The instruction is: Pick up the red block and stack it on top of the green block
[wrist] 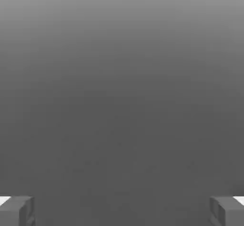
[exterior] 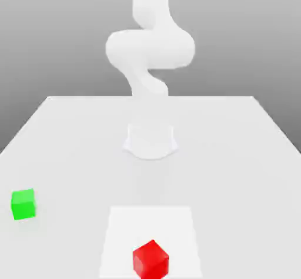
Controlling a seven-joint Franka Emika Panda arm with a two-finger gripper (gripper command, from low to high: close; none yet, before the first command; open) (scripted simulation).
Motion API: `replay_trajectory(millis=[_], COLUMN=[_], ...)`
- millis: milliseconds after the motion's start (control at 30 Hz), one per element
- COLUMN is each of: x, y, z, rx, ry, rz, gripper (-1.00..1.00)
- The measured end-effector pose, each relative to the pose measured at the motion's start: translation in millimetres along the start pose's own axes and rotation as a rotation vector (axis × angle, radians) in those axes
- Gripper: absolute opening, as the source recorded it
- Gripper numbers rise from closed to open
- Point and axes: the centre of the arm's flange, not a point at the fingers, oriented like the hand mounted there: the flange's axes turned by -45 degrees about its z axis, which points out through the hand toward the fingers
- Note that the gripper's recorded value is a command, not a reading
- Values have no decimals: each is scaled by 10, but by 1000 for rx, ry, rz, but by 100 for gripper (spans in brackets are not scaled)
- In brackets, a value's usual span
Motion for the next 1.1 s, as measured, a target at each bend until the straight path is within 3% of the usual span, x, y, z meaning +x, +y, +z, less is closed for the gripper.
replay_trajectory(millis=[233, 500, 900, 1100], x=[-211, -863, -2149, -2604], y=[-65, 37, -27, -70], z=[1426, 2823, 4088, 4553], rx=[-175, -292, -305, -293], ry=[-192, -387, -653, -683], rz=[169, 367, 729, 787], gripper=[0, 0, 0, 0])
